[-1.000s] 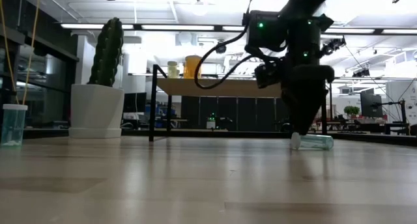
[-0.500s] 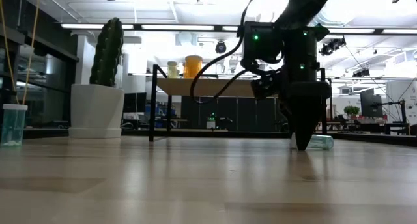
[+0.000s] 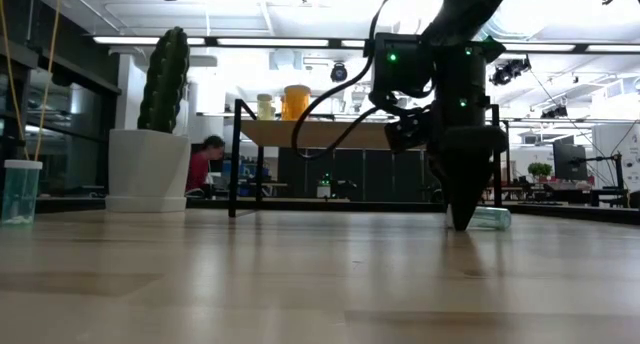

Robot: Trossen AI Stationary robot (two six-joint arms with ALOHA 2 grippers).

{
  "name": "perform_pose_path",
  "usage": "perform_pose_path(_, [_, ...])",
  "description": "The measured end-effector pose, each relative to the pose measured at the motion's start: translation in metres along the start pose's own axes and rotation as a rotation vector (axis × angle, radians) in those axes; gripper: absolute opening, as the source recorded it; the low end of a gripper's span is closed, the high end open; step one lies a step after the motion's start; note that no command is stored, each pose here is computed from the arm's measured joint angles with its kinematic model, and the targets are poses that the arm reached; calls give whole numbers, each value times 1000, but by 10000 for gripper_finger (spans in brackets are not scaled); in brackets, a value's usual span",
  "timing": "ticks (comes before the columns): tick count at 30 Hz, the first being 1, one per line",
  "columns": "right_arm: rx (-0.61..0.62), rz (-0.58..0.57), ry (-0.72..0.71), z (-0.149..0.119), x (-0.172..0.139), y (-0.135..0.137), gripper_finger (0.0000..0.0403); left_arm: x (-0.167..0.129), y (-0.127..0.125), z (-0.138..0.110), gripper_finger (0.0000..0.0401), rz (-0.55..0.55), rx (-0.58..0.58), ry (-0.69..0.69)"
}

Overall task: Pick and place medicine bottles onto shelf by color
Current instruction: Put the top right blue pill bottle on the shelf

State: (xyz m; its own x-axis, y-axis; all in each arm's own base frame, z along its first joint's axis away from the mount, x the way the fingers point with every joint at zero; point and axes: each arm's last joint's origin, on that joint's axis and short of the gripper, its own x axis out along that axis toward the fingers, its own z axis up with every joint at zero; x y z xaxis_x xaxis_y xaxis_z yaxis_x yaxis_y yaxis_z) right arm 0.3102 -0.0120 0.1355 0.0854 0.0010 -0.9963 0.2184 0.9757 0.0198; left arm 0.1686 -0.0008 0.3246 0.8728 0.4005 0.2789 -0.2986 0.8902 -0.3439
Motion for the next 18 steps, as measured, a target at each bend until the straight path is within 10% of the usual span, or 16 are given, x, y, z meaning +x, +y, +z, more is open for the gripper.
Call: perform_pose_path(18, [-10,2,-92,-3,-25,2,116,0,0,0,0,0,3,1])
